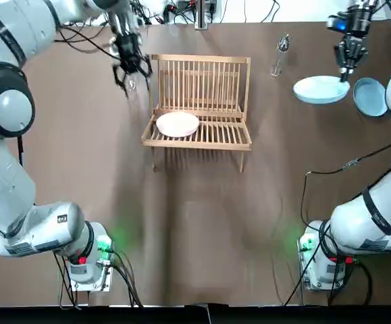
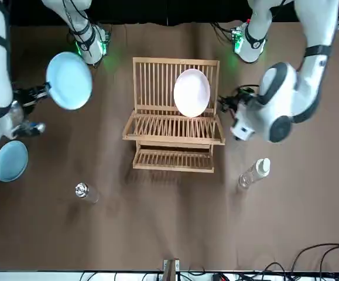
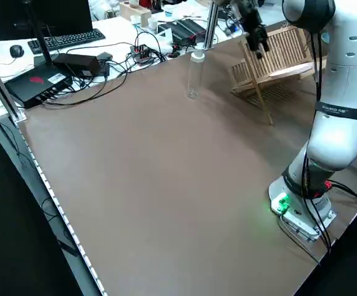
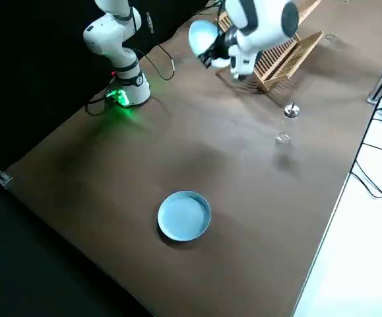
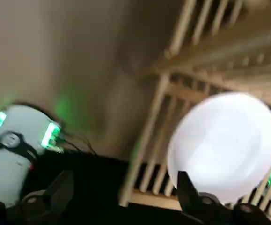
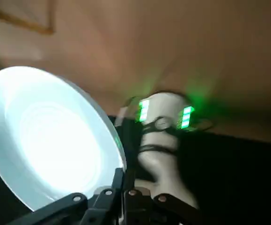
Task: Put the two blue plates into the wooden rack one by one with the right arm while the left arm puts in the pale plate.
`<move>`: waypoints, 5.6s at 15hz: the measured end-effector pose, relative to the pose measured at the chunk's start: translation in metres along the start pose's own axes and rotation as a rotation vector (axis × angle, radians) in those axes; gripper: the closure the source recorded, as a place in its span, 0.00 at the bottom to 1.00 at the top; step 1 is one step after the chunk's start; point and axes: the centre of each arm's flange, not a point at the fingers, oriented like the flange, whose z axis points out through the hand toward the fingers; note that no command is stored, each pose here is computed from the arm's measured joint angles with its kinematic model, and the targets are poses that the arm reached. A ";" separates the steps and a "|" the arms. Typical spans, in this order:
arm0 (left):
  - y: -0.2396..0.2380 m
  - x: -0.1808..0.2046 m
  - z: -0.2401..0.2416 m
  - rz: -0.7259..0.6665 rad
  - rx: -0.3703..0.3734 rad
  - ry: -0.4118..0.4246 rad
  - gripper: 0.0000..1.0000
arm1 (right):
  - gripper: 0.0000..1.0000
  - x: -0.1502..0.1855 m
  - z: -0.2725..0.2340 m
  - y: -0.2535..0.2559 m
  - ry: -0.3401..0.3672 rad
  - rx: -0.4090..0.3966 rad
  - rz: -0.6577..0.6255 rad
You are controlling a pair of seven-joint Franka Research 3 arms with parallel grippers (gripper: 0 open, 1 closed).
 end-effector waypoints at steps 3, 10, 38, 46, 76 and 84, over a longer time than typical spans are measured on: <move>-0.044 0.007 -0.061 0.087 0.048 0.174 0.01 | 0.98 0.012 0.026 -0.083 -0.070 0.044 0.025; -0.084 -0.016 -0.144 0.288 0.263 0.563 0.00 | 0.98 0.059 0.112 -0.219 -0.098 0.111 0.204; -0.187 -0.091 -0.174 0.261 -0.053 0.668 0.00 | 0.55 0.065 0.034 -0.106 0.174 0.127 0.128; -0.188 -0.086 -0.171 0.245 -0.059 0.669 0.00 | 0.40 0.072 -0.037 0.163 0.633 -0.044 0.123; -0.165 -0.097 -0.181 0.288 -0.012 0.723 0.00 | 0.41 0.116 0.120 0.494 1.044 -0.254 0.228; -0.163 -0.092 -0.179 0.288 -0.009 0.714 0.00 | 0.91 0.122 0.106 0.479 1.068 -0.211 0.284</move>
